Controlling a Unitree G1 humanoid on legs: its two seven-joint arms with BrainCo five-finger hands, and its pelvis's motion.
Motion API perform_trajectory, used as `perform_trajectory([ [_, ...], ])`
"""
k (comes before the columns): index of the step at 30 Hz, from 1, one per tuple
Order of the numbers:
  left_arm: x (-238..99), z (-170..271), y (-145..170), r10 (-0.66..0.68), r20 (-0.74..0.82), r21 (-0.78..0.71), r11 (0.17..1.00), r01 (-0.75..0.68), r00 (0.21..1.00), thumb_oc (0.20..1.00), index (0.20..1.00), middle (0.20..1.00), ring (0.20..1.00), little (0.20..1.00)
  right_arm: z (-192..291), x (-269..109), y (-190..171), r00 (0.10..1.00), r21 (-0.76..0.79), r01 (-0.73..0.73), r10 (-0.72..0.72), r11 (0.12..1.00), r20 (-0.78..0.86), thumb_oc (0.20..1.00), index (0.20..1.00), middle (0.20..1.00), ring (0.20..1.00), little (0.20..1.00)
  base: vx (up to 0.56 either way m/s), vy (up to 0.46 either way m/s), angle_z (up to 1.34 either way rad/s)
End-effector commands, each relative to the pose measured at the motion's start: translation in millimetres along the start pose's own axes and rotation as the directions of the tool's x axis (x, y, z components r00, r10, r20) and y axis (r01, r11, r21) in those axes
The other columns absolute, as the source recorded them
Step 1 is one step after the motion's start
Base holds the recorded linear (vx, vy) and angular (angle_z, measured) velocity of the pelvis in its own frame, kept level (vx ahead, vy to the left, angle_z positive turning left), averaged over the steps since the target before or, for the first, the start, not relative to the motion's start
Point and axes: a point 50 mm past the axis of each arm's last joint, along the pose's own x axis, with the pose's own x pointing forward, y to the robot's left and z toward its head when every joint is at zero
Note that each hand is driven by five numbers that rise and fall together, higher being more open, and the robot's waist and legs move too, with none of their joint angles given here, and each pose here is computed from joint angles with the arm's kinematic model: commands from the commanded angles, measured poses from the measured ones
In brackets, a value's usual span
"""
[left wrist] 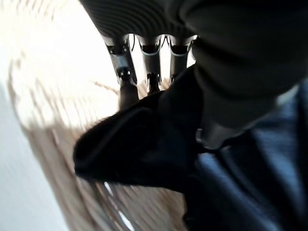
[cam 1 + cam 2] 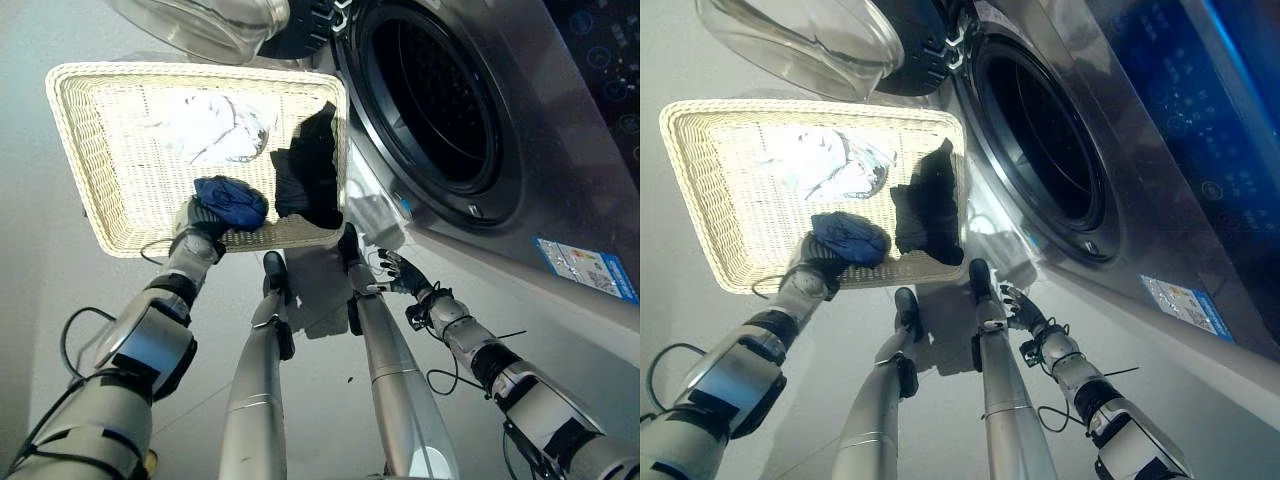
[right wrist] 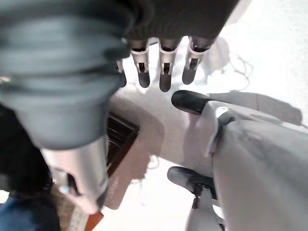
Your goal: Put the clothes into the washing machine.
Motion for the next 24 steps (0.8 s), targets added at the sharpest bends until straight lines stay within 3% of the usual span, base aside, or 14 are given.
perform_trajectory([
  [1,-3,23,0,0.116,0.112,-0.207,0.974,-0.091,0.987,0.2,0.2,0.2,0.2,0.2,5,-10,1,0.991,0.09,0.05,-0.061,0.995,0.119,1.0,1.0,1.0,1.0,1.0,-0.03,-0.063,0.22],
  [4,-8,20,-2,0.135,0.12,-0.216,0.971,-0.107,0.984,0.2,0.2,0.2,0.2,0.2,13,-10,0,0.982,0.111,0.081,-0.098,0.991,0.164,1.0,1.0,1.0,1.0,1.0,-0.04,-0.058,0.15],
  [8,-28,5,-9,0.176,0.15,-0.203,0.968,-0.144,0.973,0.2,0.2,0.2,0.2,0.2,54,-13,-12,0.901,0.082,0.233,-0.247,0.969,0.356,1.0,1.0,1.0,1.0,1.0,-0.07,-0.048,0.15],
  [13,-52,-4,-20,0.133,0.215,-0.253,0.965,-0.076,0.968,0.2,0.2,0.2,0.2,0.2,92,-16,-23,0.814,0.057,0.301,-0.287,0.952,0.505,1.0,1.0,1.0,1.0,1.0,-0.06,-0.008,0.17],
  [18,-66,3,-24,0.075,0.329,-0.261,0.965,0.014,0.941,0.2,0.2,0.2,0.2,0.2,124,-16,-26,0.751,-0.056,0.321,-0.218,0.946,0.623,1.0,1.0,1.0,1.0,1.0,-0.04,-0.004,0.14],
  [24,-77,40,-27,-0.092,0.547,-0.196,0.952,0.234,0.832,0.2,0.2,0.2,0.2,0.2,155,-10,-15,0.749,-0.222,0.229,-0.027,0.948,0.662,1.0,1.0,1.0,1.0,1.0,-0.03,-0.024,0.12],
])
